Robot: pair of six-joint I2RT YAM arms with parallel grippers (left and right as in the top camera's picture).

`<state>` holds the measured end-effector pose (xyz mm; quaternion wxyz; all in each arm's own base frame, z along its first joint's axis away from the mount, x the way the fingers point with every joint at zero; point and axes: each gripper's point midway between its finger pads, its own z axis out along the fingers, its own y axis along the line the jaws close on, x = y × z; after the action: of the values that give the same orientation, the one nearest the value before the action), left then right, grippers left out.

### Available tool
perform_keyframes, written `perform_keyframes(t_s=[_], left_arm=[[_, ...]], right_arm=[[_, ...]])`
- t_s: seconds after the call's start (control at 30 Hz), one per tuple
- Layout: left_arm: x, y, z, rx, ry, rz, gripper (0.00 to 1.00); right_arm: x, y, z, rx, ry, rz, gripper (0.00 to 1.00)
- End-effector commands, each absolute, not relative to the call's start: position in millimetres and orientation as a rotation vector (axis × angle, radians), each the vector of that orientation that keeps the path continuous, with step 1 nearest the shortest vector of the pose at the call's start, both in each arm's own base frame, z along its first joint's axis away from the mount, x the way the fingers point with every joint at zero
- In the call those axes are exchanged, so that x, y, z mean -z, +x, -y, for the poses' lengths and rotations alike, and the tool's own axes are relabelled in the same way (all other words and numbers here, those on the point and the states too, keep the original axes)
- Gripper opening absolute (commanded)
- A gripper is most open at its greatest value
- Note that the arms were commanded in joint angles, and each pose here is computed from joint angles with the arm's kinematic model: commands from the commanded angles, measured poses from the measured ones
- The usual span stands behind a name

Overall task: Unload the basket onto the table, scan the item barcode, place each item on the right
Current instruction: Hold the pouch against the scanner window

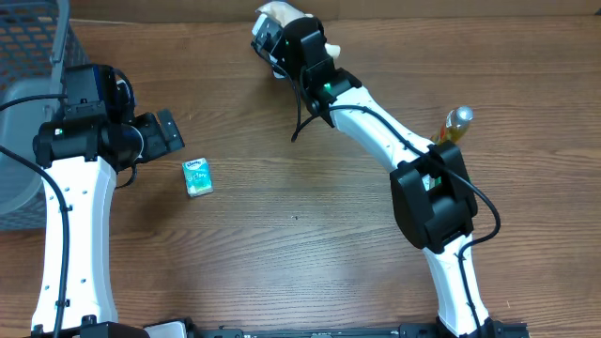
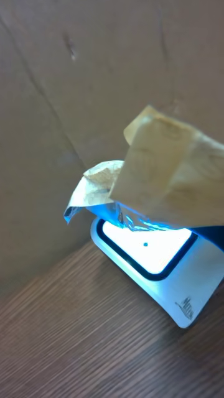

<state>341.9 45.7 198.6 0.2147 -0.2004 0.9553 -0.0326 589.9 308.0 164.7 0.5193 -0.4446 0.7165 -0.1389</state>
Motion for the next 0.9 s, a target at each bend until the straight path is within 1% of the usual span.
perform_keyframes(t_s=[0.0,0.23,0.57,0.7,0.87], left_arm=[[-206.4,343.9,-45.5,0.105,-0.561,-2.625,0.99],[-206.4,343.9,-45.5,0.105,-0.561,-2.625,1.00],[-206.4,343.9,-45.5,0.105,-0.561,-2.625,0.99],[-206.4,343.9,-45.5,0.105,-0.561,-2.625,1.00],[-206.4,343.9,-45.5,0.105,-0.561,-2.625,1.00]], right_arm=[[-179.0,584.6,-323.1,0.301,-1.040,-1.693,0.04],[-199.4,586.9,-333.9,0.296,-0.988,-1.622,0.04],[-210.8,579.2,-341.8,0.271,-0.952,-1.626,0.04],[-209.5,576.9,-343.7,0.221,-0.906,-1.658,0.04],[-193.4,572.0,-340.3,0.199,-0.910,-1.734,0.04]])
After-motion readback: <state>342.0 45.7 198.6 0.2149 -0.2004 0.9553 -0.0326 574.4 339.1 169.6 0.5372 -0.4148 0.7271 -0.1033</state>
